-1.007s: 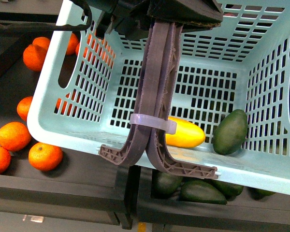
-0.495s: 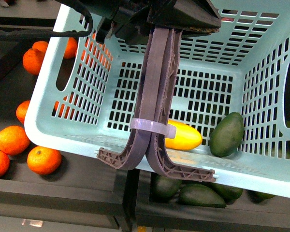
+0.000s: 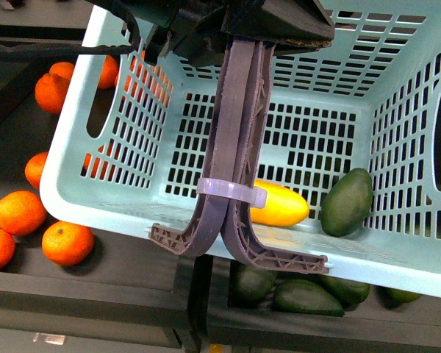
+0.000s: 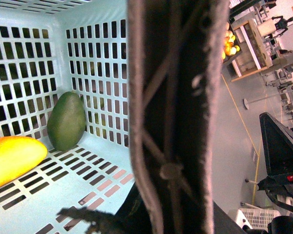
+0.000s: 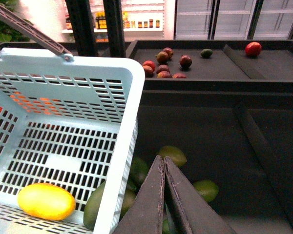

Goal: Pick mango and avocado into basket

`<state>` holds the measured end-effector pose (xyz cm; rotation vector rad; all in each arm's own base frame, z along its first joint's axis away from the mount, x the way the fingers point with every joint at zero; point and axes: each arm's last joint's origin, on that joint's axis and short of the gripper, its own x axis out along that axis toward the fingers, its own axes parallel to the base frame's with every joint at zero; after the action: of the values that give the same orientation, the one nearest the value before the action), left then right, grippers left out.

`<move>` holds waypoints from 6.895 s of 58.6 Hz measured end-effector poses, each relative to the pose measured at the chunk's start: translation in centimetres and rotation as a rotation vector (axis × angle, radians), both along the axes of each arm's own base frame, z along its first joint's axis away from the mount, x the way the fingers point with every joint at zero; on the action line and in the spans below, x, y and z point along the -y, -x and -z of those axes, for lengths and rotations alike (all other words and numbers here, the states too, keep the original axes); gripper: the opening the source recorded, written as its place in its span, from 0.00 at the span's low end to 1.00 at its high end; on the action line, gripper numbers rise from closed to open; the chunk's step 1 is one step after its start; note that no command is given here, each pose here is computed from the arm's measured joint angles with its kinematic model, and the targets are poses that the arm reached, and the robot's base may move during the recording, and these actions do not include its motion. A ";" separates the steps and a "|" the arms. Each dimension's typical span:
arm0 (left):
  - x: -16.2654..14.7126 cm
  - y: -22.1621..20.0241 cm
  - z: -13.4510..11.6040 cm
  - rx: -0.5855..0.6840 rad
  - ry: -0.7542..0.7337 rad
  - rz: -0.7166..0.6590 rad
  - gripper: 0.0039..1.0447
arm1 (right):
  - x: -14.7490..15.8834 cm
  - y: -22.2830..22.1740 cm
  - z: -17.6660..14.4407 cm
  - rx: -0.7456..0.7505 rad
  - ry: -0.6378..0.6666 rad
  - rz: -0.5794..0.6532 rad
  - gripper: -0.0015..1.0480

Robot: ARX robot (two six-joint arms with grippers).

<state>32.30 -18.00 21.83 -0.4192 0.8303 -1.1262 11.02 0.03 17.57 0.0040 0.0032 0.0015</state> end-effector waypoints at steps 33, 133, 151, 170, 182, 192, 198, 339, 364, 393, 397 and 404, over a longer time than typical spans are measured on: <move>0.0 0.0 0.0 0.000 0.000 0.001 0.05 | 0.0 1.4 0.3 0.025 0.000 -0.002 0.02; 0.0 0.0 0.0 0.001 -0.002 -0.001 0.05 | 0.0 1.4 0.3 0.026 0.001 0.000 0.92; -0.1 -0.1 0.0 0.002 -0.002 -0.005 0.05 | 0.0 1.4 0.3 0.026 0.001 -0.003 0.92; 1.7 -1.7 1.2 0.102 0.070 -0.832 0.05 | 0.0 1.4 0.4 0.025 0.002 -0.004 0.92; -2.0 -8.2 1.4 0.006 0.472 -1.644 0.04 | 0.0 1.4 0.4 0.025 0.001 0.003 0.92; -4.3 -11.4 2.8 -0.042 0.562 -1.737 0.04 | 0.0 1.4 0.4 0.025 0.001 0.002 0.92; -4.4 -12.7 5.9 -0.145 0.544 -1.715 0.04 | 0.0 1.4 0.4 0.025 0.001 0.003 0.92; -18.0 18.0 5.4 0.817 -0.413 -1.125 0.02 | 0.0 1.4 0.4 0.025 0.001 0.003 0.92; -18.0 20.7 4.7 0.838 -0.400 -1.132 0.02 | 0.0 1.4 0.4 0.025 0.001 0.003 0.92; -18.0 22.6 5.0 0.831 -0.404 -1.130 0.02 | 0.0 1.4 0.4 0.026 0.001 0.003 0.92; -18.0 22.6 5.0 0.833 -0.403 -1.130 0.02 | 0.0 1.4 0.4 0.025 0.001 0.003 0.92; -18.0 22.6 5.0 0.833 -0.404 -1.130 0.02 | 0.0 1.4 0.4 0.025 0.001 0.003 0.92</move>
<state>9.72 -0.03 16.81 -0.0109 -0.0097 -0.0031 9.62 0.01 17.21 0.0029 -0.0219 -0.0011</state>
